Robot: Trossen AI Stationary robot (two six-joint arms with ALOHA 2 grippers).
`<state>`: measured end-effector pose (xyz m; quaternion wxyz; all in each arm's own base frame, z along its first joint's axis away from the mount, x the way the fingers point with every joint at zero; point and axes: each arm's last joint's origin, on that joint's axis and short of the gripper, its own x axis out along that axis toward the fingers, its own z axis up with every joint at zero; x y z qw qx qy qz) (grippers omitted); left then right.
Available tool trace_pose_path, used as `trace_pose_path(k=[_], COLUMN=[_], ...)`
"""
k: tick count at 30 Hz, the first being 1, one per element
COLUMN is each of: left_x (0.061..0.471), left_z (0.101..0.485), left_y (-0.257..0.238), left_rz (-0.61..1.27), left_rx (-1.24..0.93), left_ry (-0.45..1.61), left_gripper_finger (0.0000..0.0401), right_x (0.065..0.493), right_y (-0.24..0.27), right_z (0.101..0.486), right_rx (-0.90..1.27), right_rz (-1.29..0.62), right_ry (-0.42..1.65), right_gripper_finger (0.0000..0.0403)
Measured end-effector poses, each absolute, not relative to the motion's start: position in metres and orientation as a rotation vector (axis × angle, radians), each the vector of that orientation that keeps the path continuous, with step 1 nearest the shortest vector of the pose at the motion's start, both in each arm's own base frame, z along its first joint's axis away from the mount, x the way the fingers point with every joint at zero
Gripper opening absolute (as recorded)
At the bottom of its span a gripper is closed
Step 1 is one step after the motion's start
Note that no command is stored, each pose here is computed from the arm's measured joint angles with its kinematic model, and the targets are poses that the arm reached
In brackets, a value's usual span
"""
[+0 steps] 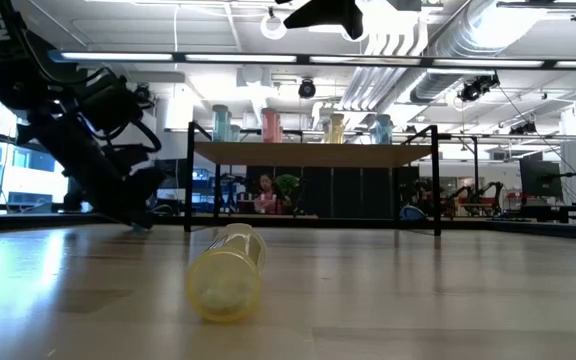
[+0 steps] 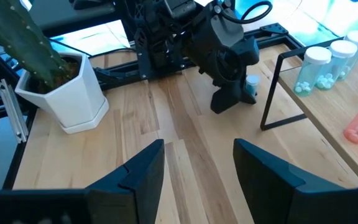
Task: Pick and place medicine bottles onto shelf by color
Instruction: Put the blue pill bottle on the shelf
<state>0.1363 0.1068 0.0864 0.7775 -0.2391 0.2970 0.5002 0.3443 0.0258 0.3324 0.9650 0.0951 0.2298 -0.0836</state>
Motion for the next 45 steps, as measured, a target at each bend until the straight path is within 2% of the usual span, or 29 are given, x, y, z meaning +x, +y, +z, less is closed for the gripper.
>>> trace_pose_path(k=[10, 24, 35, 45], left_x=[0.134, 0.154, 0.19, 0.215], left_z=[0.096, 0.13, 0.181, 0.233], left_y=[0.093, 0.062, 0.032, 0.016], left_rz=[0.922, 0.532, 0.214, 0.127], left_rx=[-0.563, -0.522, -0.295, -0.104], left_ry=[0.697, 0.573, 0.488, 0.409], left_gripper_finger=[0.0092, 0.0092, 0.0092, 0.0092], right_x=[0.343, 0.343, 0.343, 0.345], right_y=[0.026, 0.026, 0.026, 0.027], right_z=[0.33, 0.33, 0.33, 0.333], right_rx=[0.18, 0.172, 0.173, 0.114], right_rz=[-0.171, -0.168, -0.162, -0.12], right_ry=[0.495, 0.495, 0.493, 0.461], right_gripper_finger=[0.0184, 0.0184, 0.0184, 0.0184])
